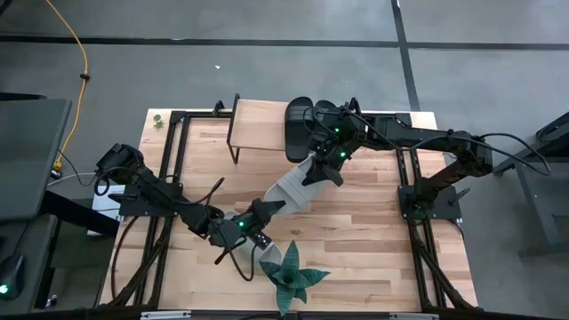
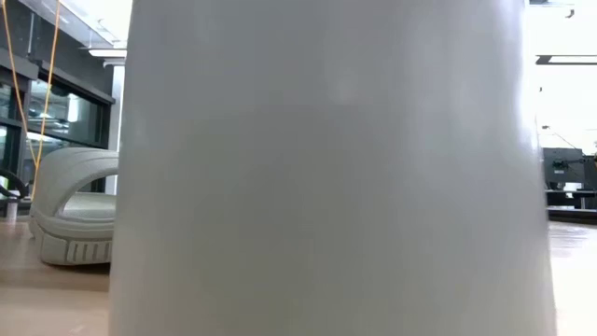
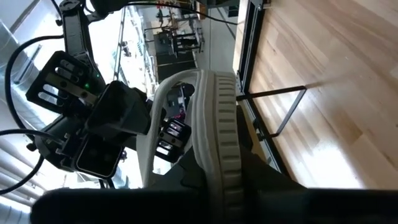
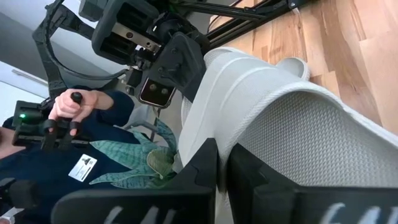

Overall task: Pick and place slides into the shelf
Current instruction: Put the right gray slipper on the shelf

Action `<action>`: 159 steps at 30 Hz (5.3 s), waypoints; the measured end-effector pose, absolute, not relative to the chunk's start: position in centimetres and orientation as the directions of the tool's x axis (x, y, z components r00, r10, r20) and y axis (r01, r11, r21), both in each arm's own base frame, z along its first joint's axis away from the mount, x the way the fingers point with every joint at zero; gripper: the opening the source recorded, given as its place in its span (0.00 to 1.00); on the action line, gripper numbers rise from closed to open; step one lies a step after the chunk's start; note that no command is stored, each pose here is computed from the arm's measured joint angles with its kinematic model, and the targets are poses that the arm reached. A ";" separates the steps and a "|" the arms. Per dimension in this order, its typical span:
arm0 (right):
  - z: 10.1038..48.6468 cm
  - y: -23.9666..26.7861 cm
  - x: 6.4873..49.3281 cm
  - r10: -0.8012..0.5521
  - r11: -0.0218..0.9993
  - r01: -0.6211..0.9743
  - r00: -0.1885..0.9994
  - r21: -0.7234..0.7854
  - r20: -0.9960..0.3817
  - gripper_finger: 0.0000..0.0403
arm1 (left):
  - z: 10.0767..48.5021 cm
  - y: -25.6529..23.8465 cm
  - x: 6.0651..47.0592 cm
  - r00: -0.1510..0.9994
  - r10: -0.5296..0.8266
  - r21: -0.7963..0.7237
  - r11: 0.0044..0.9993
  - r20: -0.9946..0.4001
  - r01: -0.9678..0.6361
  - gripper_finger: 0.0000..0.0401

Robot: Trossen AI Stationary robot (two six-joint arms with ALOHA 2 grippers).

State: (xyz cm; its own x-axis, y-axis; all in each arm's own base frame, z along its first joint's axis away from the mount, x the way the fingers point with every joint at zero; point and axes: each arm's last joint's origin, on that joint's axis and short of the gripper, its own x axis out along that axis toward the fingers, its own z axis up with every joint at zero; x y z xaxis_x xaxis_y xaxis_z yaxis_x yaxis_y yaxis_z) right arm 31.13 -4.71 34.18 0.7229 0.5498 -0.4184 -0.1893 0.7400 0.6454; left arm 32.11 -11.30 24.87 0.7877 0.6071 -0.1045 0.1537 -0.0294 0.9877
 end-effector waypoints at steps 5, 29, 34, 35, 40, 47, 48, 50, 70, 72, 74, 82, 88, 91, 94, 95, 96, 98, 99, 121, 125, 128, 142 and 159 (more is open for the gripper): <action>34.2 -4.8 31.1 0.540 0.746 -0.183 0.728 0.641 -0.421 0.06 | 24.9 -11.3 32.1 0.782 0.615 0.991 -0.008 -0.102 0.136 0.05; 34.1 -8.6 29.8 0.388 0.805 -0.040 0.790 0.591 -0.474 0.36 | 24.7 -11.0 31.9 0.714 0.693 0.995 0.058 -0.096 0.077 0.05; 34.1 -9.8 29.3 0.350 0.821 -0.014 0.802 0.571 -0.484 0.36 | 24.6 -11.3 31.7 0.719 0.688 0.995 0.056 -0.101 0.087 0.05; 34.1 -10.0 29.2 0.340 0.824 -0.005 0.806 0.567 -0.486 0.36 | 24.6 -11.4 31.7 0.722 0.684 0.995 0.059 -0.102 0.085 0.05; 34.5 -10.8 28.7 0.247 0.869 0.039 0.830 0.493 -0.500 0.36 | 24.6 -11.9 31.4 0.712 0.696 0.995 0.096 -0.095 0.039 0.05; 35.7 -10.5 27.9 0.057 0.941 0.125 0.857 0.314 -0.512 0.36 | 24.3 -11.7 31.0 0.633 0.770 0.995 0.104 -0.080 -0.001 0.05; 35.8 -10.4 27.8 0.028 0.948 0.141 0.855 0.284 -0.517 0.36 | 24.2 -11.7 31.0 0.620 0.781 0.994 0.105 -0.078 -0.007 0.05; 36.1 -10.0 27.7 -0.031 0.959 0.171 0.854 0.224 -0.519 0.36 | 24.1 -11.6 30.9 0.607 0.791 0.994 0.110 -0.077 -0.018 0.05; 36.4 1.2 29.4 -0.166 0.985 0.117 0.846 -0.127 -0.506 0.36 | 23.5 -6.2 31.7 0.336 0.941 0.985 0.085 -0.031 -0.148 0.05; 36.4 2.6 29.3 -0.188 0.979 0.123 0.847 -0.161 -0.497 0.36 | 23.5 -5.6 31.7 0.313 0.949 0.982 0.084 -0.028 -0.169 0.05; 36.4 3.9 29.1 -0.203 0.975 0.133 0.849 -0.176 -0.487 0.36 | 23.4 -5.2 31.9 0.322 0.946 0.979 0.103 -0.040 -0.178 0.05; 35.8 8.2 29.0 -0.193 0.974 0.109 0.862 -0.200 -0.468 0.36 | 22.8 -3.8 31.9 0.325 0.942 0.975 0.140 -0.078 -0.173 0.05; 34.0 10.0 30.1 -0.166 0.971 0.050 0.845 -0.235 -0.509 0.36 | 22.4 -2.3 31.8 0.282 0.955 0.974 0.145 -0.092 -0.173 0.05; 33.9 10.1 30.5 -0.163 0.962 0.026 0.852 -0.271 -0.497 0.36 | 22.2 -1.5 31.7 0.266 0.958 0.972 0.155 -0.105 -0.176 0.05; 34.0 10.1 30.6 -0.162 0.963 0.032 0.860 -0.267 -0.484 0.36 | 22.0 -0.8 31.7 0.261 0.957 0.967 0.175 -0.124 -0.183 0.05; 34.0 10.1 30.6 -0.162 0.963 0.031 0.860 -0.267 -0.484 0.36 | 21.9 -0.5 31.7 0.265 0.955 0.964 0.188 -0.135 -0.187 0.05; 34.1 10.1 30.6 -0.162 0.963 0.031 0.861 -0.268 -0.482 0.36 | 21.9 -0.3 31.8 0.267 0.953 0.961 0.200 -0.144 -0.192 0.05; 34.1 10.1 30.6 -0.162 0.963 0.032 0.862 -0.267 -0.481 0.36 | 21.8 0.2 31.7 0.264 0.952 0.958 0.212 -0.157 -0.193 0.05; 34.1 10.1 30.6 -0.161 0.963 0.031 0.862 -0.267 -0.481 0.36 | 21.8 0.4 31.7 0.260 0.952 0.955 0.217 -0.162 -0.200 0.05; 34.2 10.1 30.7 -0.151 0.966 0.027 0.868 -0.258 -0.473 0.36 | 21.8 2.7 32.3 0.327 0.911 0.903 0.342 -0.251 -0.260 0.05; 34.3 10.2 30.7 -0.143 0.968 0.024 0.874 -0.251 -0.465 0.36 | 21.8 2.7 32.3 0.329 0.910 0.903 0.344 -0.253 -0.258 0.05; 34.4 10.3 30.8 -0.124 0.971 0.013 0.881 -0.239 -0.457 0.36 | 21.8 2.9 32.3 0.328 0.909 0.904 0.347 -0.257 -0.252 0.05; 34.7 10.6 30.9 -0.045 0.980 -0.046 0.896 -0.193 -0.442 0.36 | 21.7 3.4 32.3 0.339 0.899 0.889 0.374 -0.277 -0.264 0.05; 34.7 10.6 30.9 -0.044 0.980 -0.047 0.896 -0.193 -0.441 0.36 | 20.0 3.4 33.1 0.351 0.884 0.888 0.400 -0.309 -0.227 0.05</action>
State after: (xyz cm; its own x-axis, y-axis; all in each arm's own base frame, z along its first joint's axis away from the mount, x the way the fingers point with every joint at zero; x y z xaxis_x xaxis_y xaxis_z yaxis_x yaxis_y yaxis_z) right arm 30.94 10.59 34.67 0.8963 -0.0440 -0.4413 -0.0468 0.9801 -0.1929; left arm 33.09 3.37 20.03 0.3514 0.8839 -0.3088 -0.2266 0.4003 0.8879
